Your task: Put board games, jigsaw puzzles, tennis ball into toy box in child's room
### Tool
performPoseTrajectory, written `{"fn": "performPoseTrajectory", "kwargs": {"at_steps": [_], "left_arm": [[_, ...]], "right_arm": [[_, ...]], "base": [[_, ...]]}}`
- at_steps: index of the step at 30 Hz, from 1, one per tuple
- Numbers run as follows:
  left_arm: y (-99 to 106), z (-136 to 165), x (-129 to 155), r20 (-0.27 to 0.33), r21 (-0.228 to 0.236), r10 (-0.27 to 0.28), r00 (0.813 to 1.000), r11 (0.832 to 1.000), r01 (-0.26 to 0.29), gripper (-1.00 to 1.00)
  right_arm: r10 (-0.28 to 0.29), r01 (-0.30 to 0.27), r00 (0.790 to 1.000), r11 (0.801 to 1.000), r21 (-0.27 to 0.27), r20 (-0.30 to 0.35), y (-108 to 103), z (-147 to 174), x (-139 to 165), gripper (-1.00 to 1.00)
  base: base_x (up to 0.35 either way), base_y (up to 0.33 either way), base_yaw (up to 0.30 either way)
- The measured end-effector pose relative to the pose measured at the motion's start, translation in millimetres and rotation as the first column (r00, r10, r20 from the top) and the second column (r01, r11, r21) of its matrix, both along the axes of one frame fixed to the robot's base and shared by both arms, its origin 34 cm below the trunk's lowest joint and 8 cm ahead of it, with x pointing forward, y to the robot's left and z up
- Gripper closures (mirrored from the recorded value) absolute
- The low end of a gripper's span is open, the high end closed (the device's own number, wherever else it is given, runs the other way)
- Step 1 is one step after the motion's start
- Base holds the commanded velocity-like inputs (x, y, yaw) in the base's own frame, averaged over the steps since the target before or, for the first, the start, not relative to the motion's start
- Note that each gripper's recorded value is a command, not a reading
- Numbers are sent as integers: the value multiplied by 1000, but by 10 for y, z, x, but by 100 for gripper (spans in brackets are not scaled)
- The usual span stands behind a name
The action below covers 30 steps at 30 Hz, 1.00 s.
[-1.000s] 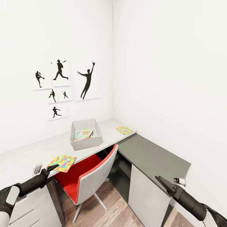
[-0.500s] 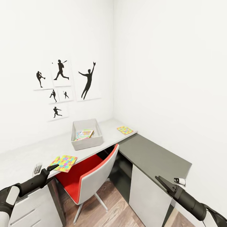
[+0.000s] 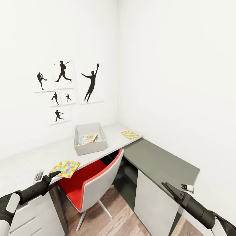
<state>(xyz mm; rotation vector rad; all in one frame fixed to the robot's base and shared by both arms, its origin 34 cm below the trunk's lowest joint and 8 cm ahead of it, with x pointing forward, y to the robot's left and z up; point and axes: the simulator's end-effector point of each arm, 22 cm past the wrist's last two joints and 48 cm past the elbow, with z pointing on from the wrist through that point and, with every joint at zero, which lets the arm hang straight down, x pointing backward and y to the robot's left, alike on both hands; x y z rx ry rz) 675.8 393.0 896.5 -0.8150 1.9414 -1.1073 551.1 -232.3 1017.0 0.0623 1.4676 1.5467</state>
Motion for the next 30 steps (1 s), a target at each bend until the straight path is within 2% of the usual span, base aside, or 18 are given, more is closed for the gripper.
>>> {"fn": "performPoseTrajectory", "kwargs": {"at_steps": [21,27,30], "left_arm": [[16,-277,27,3,-3,6,1000,1000,-6,-100],[82,-345,27,7,-8,22,1000,1000,-22,-100],[156,-371,22,9,-1,30,1000,1000,-30,-100]], "right_arm": [[-70,69,997,997,34,19,-321,-214,25,-100],[-45,31,991,993,112,127,-465,-64,-227,-100],[-40,19,986,991,135,161,-516,-38,-305,-100]], "base": [[0,0,0],[0,0,0],[0,0,0]]}}
